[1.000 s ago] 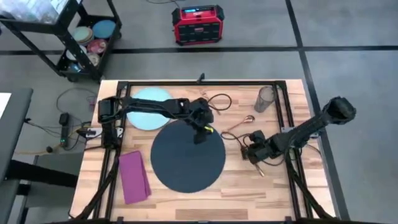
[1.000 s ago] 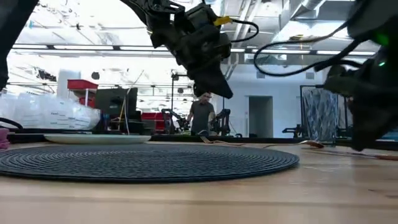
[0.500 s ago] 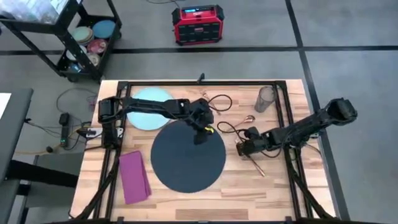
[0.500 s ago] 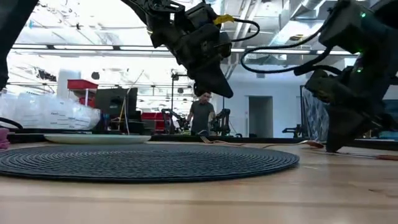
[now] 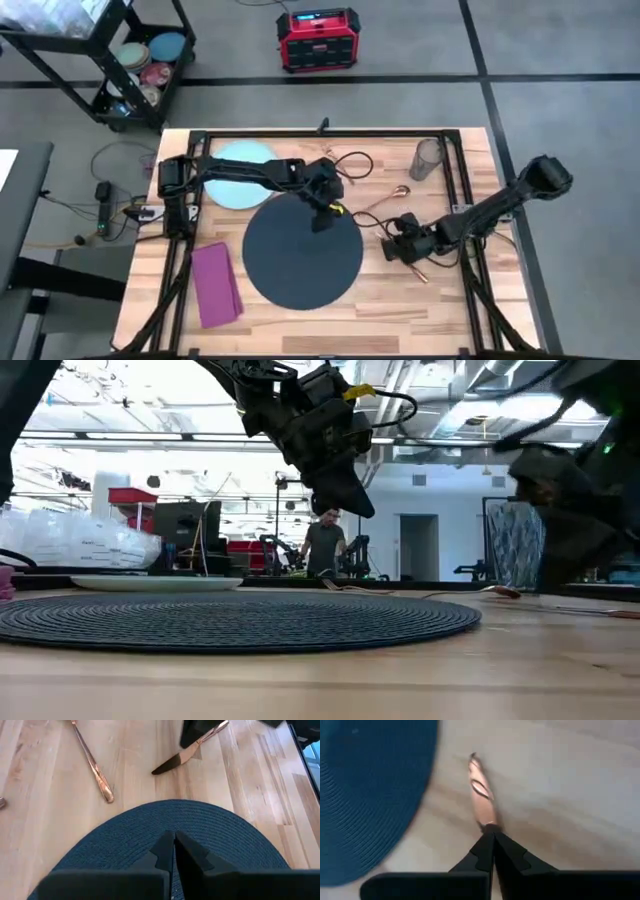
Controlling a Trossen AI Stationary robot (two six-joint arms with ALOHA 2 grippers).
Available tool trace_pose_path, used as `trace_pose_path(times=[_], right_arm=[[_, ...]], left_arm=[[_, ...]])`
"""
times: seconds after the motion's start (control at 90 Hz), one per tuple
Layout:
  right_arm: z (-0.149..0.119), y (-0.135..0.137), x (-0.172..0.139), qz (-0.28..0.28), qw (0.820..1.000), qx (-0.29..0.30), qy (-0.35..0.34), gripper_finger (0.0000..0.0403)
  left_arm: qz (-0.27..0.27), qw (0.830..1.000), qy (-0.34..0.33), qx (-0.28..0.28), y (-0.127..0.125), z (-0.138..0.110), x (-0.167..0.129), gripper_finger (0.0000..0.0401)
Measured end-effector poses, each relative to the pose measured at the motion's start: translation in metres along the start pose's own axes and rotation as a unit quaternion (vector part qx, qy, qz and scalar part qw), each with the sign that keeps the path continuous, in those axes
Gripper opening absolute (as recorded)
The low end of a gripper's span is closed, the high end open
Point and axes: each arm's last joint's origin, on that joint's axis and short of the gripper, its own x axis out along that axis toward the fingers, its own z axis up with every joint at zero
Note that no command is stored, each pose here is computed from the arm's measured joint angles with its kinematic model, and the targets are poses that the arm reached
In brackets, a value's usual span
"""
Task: Set table place
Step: Put the brown table knife on the blue table mat
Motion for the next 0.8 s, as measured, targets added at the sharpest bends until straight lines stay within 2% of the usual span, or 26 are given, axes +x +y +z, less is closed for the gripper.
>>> trace_pose_path(times=[0.278,0.4,0.511,0.611,0.7,0.8], right_arm=[[-0.022,0.004,-0.032,-0.051,0.998,-0.041,0.007,0.0000],[-0.034,0.004,-0.041,-0.051,0.995,-0.067,0.048,0.0000],[-0.046,-0.001,-0.047,-0.058,0.993,-0.059,0.089,0.0000],[-0.056,-0.007,-0.053,-0.067,0.992,-0.058,0.095,0.0003],[-0.062,-0.012,-0.057,-0.073,0.991,-0.058,0.096,0.0019],[-0.068,-0.013,-0.061,-0.064,0.991,-0.058,0.102,0.0056]], left_arm=[[-0.001,1.000,-0.014,0.008,-0.002,0.003,0.000,0.0000],[-0.001,1.000,-0.019,0.010,-0.002,0.004,0.000,0.0000],[-0.001,1.000,-0.019,0.010,-0.002,0.004,0.000,0.0000],[-0.001,1.000,-0.019,0.011,-0.002,0.004,0.000,0.0000],[-0.001,1.000,-0.019,0.015,-0.002,0.004,0.000,0.0000],[-0.001,1.000,-0.019,0.018,-0.002,0.004,0.000,0.0000]])
